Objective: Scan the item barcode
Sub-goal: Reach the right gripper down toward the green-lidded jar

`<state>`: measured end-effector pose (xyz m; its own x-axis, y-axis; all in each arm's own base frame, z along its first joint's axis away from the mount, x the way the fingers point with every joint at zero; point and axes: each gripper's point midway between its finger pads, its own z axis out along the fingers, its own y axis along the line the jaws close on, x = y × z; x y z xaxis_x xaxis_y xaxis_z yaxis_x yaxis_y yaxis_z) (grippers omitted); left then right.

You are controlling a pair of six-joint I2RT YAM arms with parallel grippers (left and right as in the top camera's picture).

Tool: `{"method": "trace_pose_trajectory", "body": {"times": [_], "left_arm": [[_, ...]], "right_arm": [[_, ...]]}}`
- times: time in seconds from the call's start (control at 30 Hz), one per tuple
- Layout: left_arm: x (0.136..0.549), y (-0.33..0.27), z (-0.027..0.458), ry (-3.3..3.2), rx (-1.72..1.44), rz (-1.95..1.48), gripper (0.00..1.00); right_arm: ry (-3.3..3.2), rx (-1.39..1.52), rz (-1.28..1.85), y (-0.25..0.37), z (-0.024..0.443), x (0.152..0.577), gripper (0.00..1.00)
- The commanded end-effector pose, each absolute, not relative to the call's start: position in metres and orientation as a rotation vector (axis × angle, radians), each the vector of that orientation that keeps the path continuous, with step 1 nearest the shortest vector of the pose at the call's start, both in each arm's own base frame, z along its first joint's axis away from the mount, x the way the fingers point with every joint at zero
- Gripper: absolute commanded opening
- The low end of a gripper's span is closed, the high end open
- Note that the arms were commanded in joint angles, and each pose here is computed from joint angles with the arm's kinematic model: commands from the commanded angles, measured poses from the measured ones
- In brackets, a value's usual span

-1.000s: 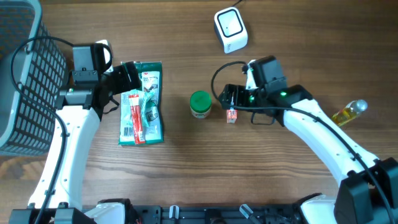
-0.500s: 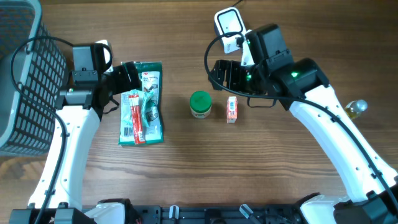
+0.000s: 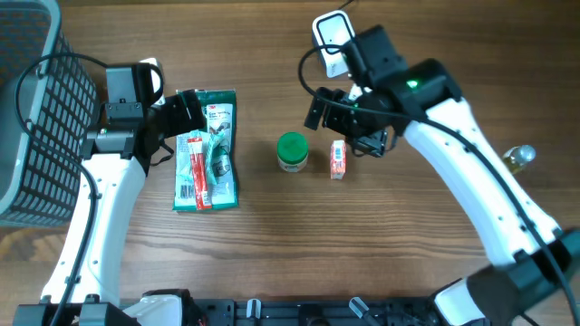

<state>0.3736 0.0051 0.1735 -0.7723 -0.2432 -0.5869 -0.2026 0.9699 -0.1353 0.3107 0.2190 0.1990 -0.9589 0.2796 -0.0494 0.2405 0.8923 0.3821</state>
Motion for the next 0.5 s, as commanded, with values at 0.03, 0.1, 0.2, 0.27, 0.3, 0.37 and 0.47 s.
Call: {"method": "trace_pose_trajectory", "body": {"times": [0.03, 0.1, 0.2, 0.27, 0.3, 0.37, 0.47], "left_arm": [[0.376, 0.006, 0.182, 2.453, -0.306, -0.094, 1.0], [0.376, 0.006, 0.182, 2.453, -0.306, -0.094, 1.0], [0.376, 0.006, 0.182, 2.454, -0.305, -0.093, 1.0], [0.376, 0.006, 0.182, 2.454, -0.305, -0.093, 1.0], [0.376, 0.006, 0.182, 2.454, -0.305, -0.093, 1.0], [0.376, 0.006, 0.182, 2.454, -0.305, -0.093, 1.0], [0.376, 0.006, 0.182, 2.454, -0.305, -0.093, 1.0]], "right_arm": [[2.986, 0.444, 0.494, 0.245, 0.166, 0.319, 0.99], [2.969, 0.484, 0.417, 0.255, 0.149, 0.324, 0.99], [2.932, 0.572, 0.304, 0.262, 0.128, 0.329, 1.0], [2.912, 0.637, 0.236, 0.263, 0.116, 0.33, 1.0], [2.908, 0.659, 0.222, 0.264, 0.112, 0.33, 1.0], [2.906, 0.701, 0.207, 0.267, 0.101, 0.332, 1.0], [2.909, 0.729, 0.205, 0.273, 0.086, 0.336, 0.98]]}}
